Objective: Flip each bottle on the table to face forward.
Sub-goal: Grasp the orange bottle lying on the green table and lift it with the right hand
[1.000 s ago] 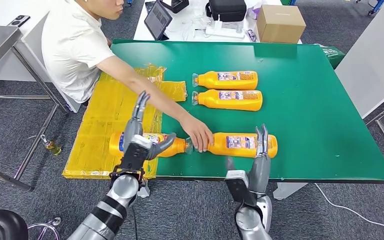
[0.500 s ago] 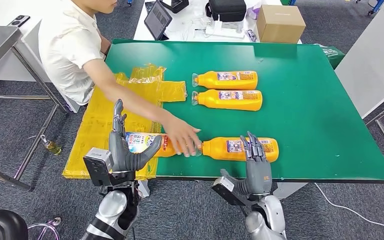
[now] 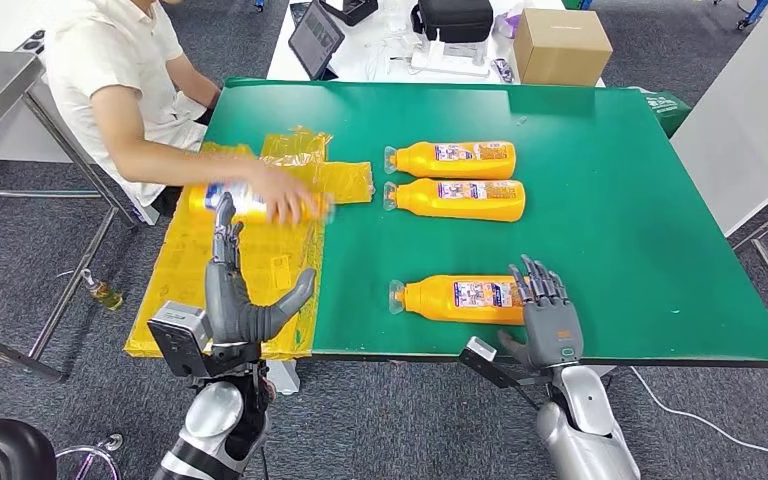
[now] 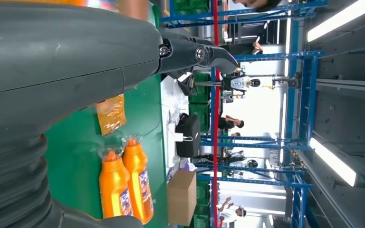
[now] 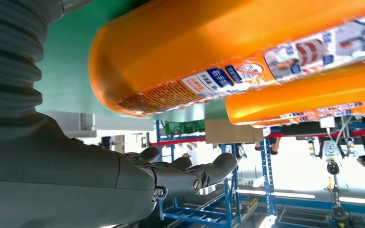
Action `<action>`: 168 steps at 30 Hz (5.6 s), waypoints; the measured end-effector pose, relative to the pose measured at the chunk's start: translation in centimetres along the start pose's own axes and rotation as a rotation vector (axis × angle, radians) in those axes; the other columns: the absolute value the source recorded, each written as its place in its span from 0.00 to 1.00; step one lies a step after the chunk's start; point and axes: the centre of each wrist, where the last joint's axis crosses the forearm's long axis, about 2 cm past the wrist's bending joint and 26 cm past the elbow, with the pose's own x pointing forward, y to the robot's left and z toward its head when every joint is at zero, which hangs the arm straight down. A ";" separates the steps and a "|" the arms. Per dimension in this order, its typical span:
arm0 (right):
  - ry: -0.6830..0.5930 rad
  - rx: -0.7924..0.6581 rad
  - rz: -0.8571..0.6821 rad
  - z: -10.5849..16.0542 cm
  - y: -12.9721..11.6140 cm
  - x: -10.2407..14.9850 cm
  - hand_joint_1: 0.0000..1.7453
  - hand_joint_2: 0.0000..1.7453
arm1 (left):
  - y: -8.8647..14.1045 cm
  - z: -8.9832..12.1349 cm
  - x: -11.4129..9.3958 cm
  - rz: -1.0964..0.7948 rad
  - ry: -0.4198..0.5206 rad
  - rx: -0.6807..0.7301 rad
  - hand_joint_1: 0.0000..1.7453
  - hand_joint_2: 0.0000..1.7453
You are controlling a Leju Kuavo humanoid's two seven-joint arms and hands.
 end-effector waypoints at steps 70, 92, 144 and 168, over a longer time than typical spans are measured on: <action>0.066 0.115 -0.976 -0.6 1.3 1.6 1.00 1.00 | -2.4 4.0 -2.6 0.304 0.466 -0.081 0.00 1.00; -0.035 0.005 -1.108 -1.1 0.9 11.6 1.00 1.00 | -4.2 6.5 -1.7 0.276 0.450 -0.200 0.00 1.00; -0.175 0.195 -1.119 1.4 4.2 21.0 0.00 0.00 | -4.0 4.1 0.0 0.739 0.497 -0.058 1.00 1.00; 0.156 -0.340 -0.919 1.4 0.4 15.1 0.00 0.00 | 5.1 1.5 -1.6 -0.524 -0.069 0.035 1.00 1.00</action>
